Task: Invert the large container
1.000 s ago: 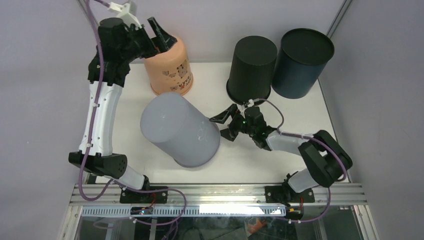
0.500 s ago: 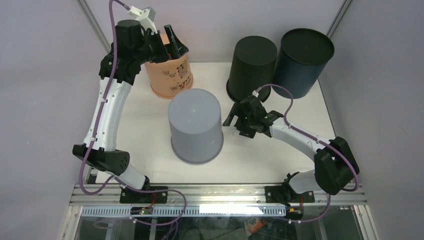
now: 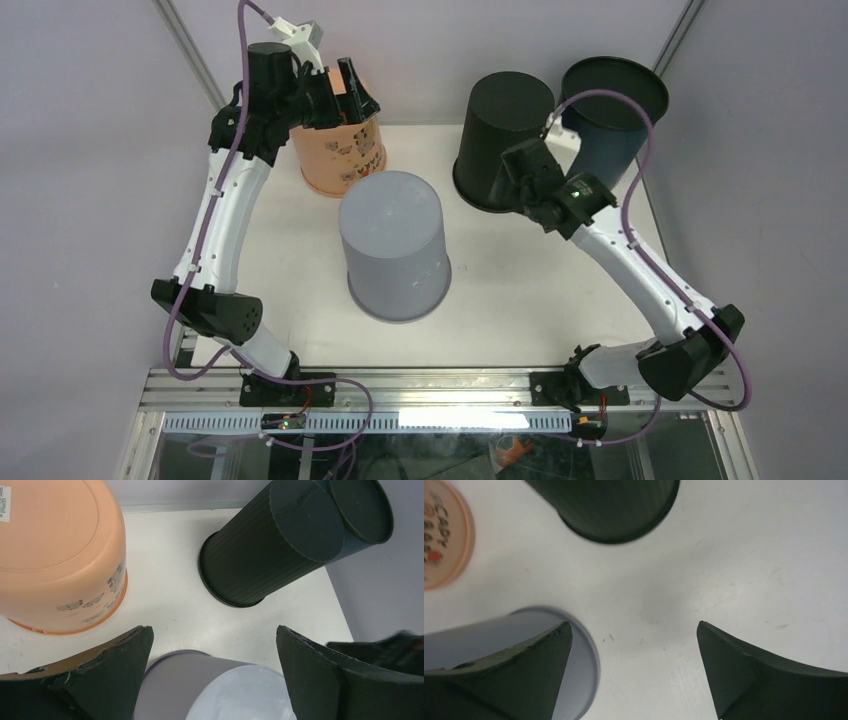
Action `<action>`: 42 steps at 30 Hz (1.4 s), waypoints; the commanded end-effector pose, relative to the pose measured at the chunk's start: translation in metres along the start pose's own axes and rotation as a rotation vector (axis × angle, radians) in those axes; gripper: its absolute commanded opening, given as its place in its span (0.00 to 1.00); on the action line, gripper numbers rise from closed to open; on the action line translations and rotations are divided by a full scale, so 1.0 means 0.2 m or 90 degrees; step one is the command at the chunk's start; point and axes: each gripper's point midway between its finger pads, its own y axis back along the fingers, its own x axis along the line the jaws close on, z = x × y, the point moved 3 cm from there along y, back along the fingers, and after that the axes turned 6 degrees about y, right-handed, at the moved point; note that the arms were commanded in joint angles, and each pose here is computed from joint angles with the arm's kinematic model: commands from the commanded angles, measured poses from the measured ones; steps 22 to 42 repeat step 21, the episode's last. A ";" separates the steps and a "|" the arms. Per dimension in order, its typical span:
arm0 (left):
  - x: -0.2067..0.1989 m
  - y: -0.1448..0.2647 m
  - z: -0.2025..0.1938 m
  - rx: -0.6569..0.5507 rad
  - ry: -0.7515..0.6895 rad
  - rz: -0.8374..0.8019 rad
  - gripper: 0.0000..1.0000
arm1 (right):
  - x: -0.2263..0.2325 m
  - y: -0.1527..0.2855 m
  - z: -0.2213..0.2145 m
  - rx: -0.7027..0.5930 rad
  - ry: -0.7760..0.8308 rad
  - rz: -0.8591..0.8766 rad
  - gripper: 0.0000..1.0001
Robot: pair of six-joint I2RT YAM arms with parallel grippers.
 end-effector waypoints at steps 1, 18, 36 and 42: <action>-0.01 -0.01 0.03 -0.023 -0.040 0.004 0.99 | -0.26 0.26 0.35 -0.151 0.043 -0.156 0.99; -0.06 0.15 0.17 -0.168 -0.083 -0.002 0.99 | -0.39 0.84 0.83 -0.517 -0.049 -0.006 0.99; -0.05 0.17 0.19 -0.184 -0.080 0.007 0.99 | -0.39 0.82 0.81 -0.505 -0.041 -0.015 0.99; -0.05 0.17 0.19 -0.184 -0.080 0.007 0.99 | -0.39 0.82 0.81 -0.505 -0.041 -0.015 0.99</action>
